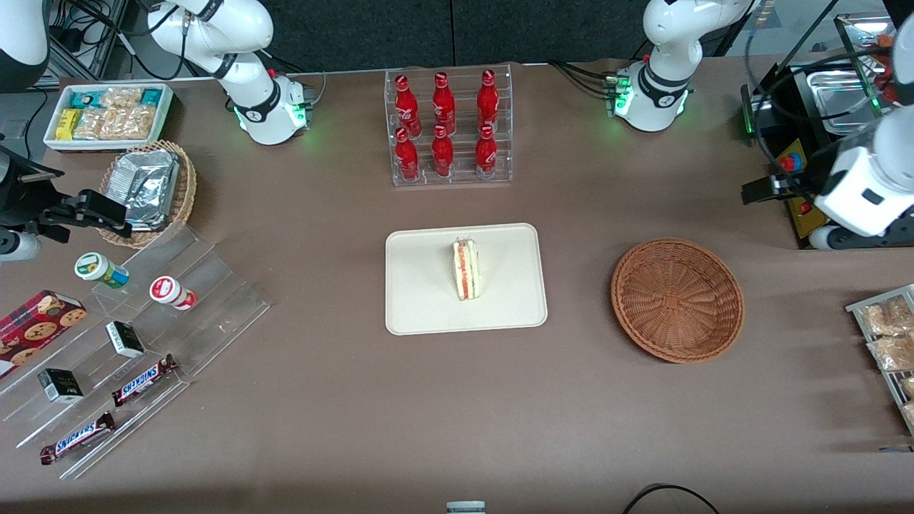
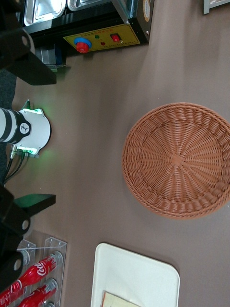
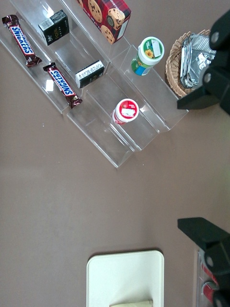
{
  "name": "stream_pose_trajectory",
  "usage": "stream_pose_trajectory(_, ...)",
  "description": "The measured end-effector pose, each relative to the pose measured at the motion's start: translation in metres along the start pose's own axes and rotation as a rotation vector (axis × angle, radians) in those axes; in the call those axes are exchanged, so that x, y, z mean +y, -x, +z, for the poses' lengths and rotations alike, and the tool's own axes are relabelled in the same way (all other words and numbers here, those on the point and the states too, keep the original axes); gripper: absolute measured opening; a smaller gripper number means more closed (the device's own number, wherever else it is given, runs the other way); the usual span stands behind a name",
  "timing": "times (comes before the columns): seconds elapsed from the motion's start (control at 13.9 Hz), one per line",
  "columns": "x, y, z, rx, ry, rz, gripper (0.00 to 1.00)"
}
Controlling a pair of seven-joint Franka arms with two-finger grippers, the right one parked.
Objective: Place sandwich from basket to tray
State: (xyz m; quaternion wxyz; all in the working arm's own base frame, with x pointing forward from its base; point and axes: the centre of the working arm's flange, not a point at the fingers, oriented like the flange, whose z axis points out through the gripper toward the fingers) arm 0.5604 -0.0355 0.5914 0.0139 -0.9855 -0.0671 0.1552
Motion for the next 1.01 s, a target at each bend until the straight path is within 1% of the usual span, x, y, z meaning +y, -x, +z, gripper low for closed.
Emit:
stream_pose_trajectory(0.14,0.007,0.001,0.003,-0.001,-0.005,0.013,1.00)
stream_pose_trajectory(0.22,0.011,0.004,0.001,0.005,-0.008,0.017,1.00)
stream_pose_trajectory(0.36,0.012,0.013,-0.007,0.025,-0.016,0.013,1.00)
stream_pose_trajectory(0.5,0.005,0.025,-0.014,0.045,-0.034,0.003,1.00)
stream_pose_trajectory(0.65,-0.011,0.035,-0.019,0.057,-0.046,0.015,1.00)
stream_pose_trajectory(0.86,-0.035,0.053,-0.022,0.082,-0.040,0.027,1.00)
stream_pose_trajectory(1.01,-0.029,0.058,-0.025,0.095,-0.042,0.043,1.00)
